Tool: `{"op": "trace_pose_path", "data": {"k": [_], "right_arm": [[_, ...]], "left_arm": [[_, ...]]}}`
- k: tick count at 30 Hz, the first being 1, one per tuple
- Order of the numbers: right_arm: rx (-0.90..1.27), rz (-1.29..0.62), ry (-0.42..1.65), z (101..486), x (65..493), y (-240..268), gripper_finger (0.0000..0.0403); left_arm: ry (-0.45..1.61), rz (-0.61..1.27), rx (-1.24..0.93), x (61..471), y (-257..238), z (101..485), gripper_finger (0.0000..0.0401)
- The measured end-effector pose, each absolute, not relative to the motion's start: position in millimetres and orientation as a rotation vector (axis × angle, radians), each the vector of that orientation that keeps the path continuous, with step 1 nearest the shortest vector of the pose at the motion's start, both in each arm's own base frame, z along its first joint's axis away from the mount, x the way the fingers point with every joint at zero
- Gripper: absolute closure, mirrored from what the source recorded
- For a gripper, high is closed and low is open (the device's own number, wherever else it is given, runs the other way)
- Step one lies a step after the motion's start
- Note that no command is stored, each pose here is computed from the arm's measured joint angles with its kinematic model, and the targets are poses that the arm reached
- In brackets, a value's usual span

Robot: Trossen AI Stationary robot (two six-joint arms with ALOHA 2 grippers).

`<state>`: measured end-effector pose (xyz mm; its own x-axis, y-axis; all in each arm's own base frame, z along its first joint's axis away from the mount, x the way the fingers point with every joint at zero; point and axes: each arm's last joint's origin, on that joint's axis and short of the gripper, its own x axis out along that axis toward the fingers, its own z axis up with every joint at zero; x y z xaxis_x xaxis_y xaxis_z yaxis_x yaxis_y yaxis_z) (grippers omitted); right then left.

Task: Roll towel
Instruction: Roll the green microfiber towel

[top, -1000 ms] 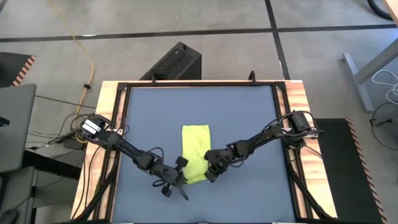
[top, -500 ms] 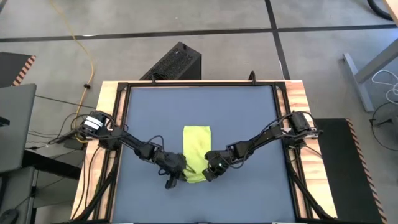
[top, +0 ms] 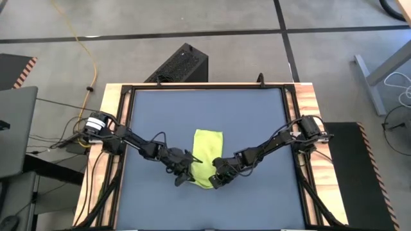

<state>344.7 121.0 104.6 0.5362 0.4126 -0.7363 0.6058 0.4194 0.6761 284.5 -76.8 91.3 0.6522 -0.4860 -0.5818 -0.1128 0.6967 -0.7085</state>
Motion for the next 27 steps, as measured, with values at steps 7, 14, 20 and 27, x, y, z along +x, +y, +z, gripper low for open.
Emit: {"op": "trace_pose_path", "data": {"k": [7,14,20,27], "right_arm": [[1.183,-0.168,1.035,107,342,131,0.0312],[1.109,-0.269,0.977,123,329,140,0.03],[1.051,-0.324,0.952,127,321,145,0.03],[1.021,-0.322,0.938,127,321,145,0.03]], "left_arm": [[0.87,-0.221,-0.822,284,-77,91,0.0401],[0.89,-0.179,-0.862,284,-77,90,0.0401],[0.897,-0.145,-0.927,284,-77,91,0.0401],[0.897,-0.068,-1.076,287,-67,92,0.0401]]}}
